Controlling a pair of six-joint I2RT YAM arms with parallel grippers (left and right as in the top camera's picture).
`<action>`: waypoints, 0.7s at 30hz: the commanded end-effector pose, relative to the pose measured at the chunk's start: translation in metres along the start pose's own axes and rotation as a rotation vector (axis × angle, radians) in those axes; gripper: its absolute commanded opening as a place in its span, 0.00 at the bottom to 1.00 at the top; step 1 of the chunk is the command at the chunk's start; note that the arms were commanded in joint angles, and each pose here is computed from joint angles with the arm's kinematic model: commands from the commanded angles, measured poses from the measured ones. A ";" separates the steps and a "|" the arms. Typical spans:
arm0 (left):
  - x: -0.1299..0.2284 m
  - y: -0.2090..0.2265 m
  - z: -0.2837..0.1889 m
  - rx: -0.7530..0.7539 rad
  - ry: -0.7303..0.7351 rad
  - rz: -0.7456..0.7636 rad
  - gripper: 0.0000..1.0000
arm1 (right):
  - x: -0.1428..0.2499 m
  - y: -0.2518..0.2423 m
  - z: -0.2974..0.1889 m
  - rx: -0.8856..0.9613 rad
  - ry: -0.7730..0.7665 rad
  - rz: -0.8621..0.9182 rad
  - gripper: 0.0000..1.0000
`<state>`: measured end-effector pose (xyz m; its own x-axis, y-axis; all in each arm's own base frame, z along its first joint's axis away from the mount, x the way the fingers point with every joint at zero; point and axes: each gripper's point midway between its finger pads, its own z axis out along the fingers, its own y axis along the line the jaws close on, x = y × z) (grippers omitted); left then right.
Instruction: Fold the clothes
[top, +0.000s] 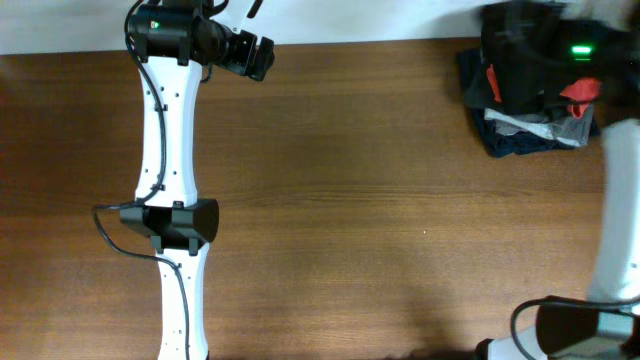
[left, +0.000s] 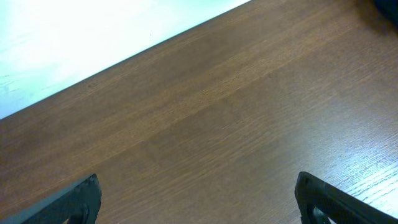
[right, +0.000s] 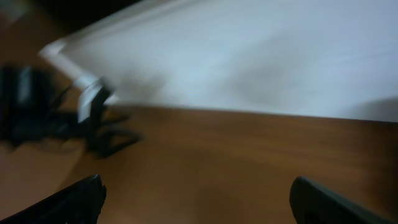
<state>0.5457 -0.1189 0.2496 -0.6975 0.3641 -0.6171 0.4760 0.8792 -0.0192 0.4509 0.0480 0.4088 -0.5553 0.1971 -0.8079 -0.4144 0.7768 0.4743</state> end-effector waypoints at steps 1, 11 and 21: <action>0.003 -0.002 0.009 0.016 0.011 0.006 0.99 | 0.023 0.055 0.035 -0.137 0.084 -0.056 0.99; 0.003 -0.002 0.009 0.016 0.011 0.006 0.99 | 0.072 0.136 0.069 -0.284 0.232 -0.104 0.99; 0.003 -0.002 0.009 0.016 0.011 0.006 0.99 | 0.071 0.045 0.081 0.242 0.207 -0.130 0.99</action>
<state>0.5457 -0.1189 0.2494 -0.6978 0.3642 -0.6169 0.4760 0.8792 -0.0194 0.4252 0.1828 0.3649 -0.6623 -0.0241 -0.7489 -0.4853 0.7753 0.4042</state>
